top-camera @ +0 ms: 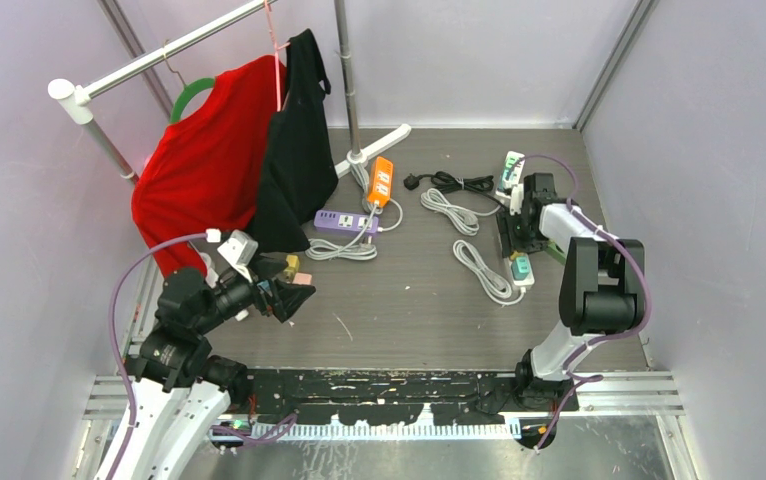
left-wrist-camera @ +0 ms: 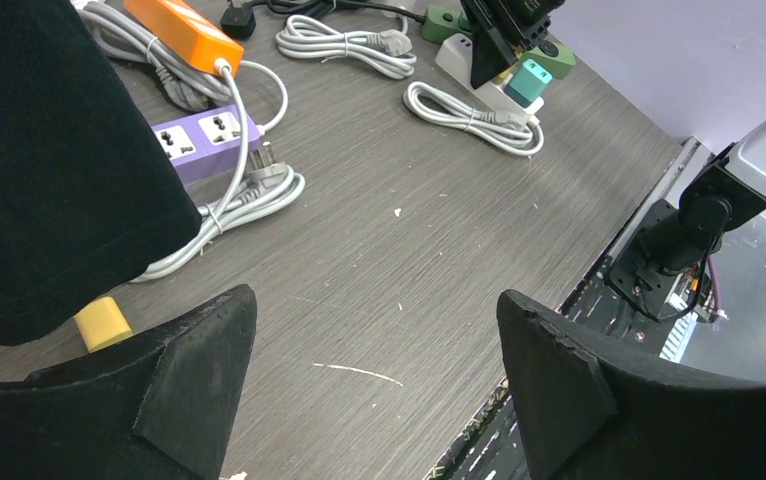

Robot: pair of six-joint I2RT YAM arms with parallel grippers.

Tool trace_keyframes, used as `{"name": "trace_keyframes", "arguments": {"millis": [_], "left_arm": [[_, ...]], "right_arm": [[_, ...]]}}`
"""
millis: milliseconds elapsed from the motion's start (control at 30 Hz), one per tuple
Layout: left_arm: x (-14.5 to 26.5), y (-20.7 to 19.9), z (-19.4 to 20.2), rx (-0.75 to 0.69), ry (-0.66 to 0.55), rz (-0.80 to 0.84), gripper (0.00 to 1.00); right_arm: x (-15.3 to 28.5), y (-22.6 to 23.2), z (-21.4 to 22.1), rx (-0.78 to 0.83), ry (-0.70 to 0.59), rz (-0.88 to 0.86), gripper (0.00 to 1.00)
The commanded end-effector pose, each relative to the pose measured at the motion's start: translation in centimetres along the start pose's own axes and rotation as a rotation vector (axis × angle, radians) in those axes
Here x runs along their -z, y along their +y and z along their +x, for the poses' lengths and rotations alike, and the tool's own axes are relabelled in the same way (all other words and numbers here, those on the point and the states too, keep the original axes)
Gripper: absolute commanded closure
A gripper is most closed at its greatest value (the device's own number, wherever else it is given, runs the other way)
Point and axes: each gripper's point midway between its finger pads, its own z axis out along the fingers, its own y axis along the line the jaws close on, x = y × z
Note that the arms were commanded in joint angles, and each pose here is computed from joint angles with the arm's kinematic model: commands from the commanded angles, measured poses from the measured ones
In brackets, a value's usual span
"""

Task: Pull the plug off the socket

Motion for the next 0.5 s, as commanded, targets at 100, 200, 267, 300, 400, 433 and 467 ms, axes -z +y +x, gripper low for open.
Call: {"name": "trace_keyframes", "arguments": {"millis": [100, 200, 267, 300, 400, 433, 467], "left_arm": [[-0.3, -0.5, -0.7, -0.033, -0.022, 0.032, 0.11], [-0.3, -0.6, -0.7, -0.034, -0.021, 0.036, 0.11], [-0.3, -0.6, -0.6, -0.033, -0.020, 0.037, 0.11], [-0.3, -0.6, -0.6, -0.033, -0.019, 0.039, 0.11], [-0.4, -0.6, -0.6, -0.030, -0.014, 0.043, 0.11], [-0.4, -0.6, -0.5, -0.030, -0.013, 0.044, 0.11], [-0.4, -0.6, -0.5, -0.029, -0.012, 0.043, 0.11]], "right_arm": [[3.9, 3.5, -2.9, 0.044, -0.121, -0.217, 0.89], [7.4, 5.6, -4.0, 0.065, -0.229, -0.384, 0.96], [9.4, 6.5, -4.5, 0.095, -0.290, -0.470, 0.98], [10.3, 7.0, -4.7, 0.109, -0.317, -0.508, 0.98], [12.8, 8.6, -5.3, 0.155, -0.398, -0.600, 0.99], [13.8, 9.1, -5.5, 0.177, -0.428, -0.630, 0.99], [14.7, 9.7, -5.6, 0.200, -0.455, -0.665, 0.99]]}}
